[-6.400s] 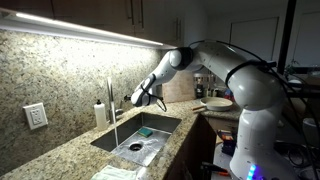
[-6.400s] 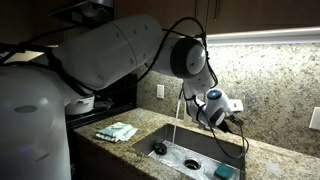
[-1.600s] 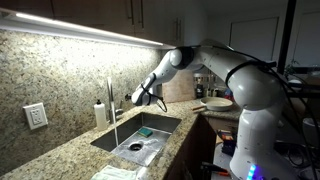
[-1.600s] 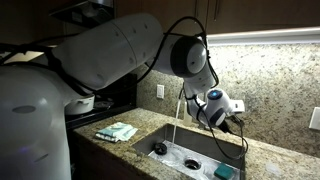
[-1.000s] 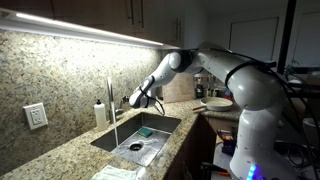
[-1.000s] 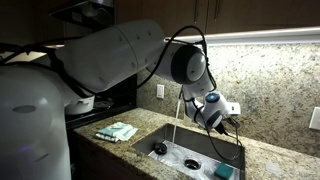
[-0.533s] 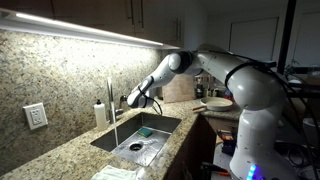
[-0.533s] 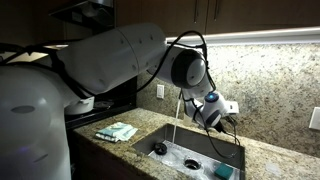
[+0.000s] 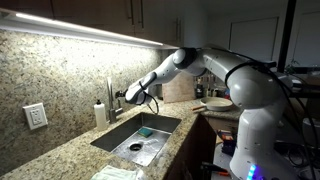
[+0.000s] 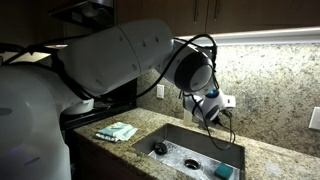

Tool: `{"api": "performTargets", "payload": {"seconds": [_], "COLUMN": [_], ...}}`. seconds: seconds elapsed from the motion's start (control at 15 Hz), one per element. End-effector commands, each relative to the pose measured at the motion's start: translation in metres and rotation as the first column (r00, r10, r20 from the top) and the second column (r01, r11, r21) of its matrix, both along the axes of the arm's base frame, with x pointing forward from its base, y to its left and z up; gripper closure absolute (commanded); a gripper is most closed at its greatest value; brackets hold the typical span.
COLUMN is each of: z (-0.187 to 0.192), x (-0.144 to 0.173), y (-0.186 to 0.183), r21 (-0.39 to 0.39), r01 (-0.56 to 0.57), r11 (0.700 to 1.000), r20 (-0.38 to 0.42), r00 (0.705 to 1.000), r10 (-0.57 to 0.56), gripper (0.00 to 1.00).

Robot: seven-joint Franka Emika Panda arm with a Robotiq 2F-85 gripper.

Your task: Turn off of the water to the faucet

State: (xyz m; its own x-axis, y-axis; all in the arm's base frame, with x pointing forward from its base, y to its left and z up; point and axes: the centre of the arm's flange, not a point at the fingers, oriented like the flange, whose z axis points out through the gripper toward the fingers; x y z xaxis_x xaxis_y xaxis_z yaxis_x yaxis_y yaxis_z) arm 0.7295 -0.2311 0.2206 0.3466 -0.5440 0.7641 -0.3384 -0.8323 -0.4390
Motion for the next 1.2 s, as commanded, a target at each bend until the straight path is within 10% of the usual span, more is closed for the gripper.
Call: {"api": "performTargets", "payload": {"seconds": [0.0, 0.73, 1.13], "z": [0.017, 0.042, 0.053], "x": [-0.032, -0.059, -0.118], "y": [0.039, -0.014, -0.019], "r21": [0.05, -0.052, -0.047], "r01": [-0.046, 0.088, 0.124], "r11": [0.998, 0.995, 0.991], "r20": [0.029, -0.022, -0.209], "r00": [0.999, 0.996, 0.969], "r10": [0.044, -0.089, -0.131], "gripper": [0.0, 0.0, 0.0]}}
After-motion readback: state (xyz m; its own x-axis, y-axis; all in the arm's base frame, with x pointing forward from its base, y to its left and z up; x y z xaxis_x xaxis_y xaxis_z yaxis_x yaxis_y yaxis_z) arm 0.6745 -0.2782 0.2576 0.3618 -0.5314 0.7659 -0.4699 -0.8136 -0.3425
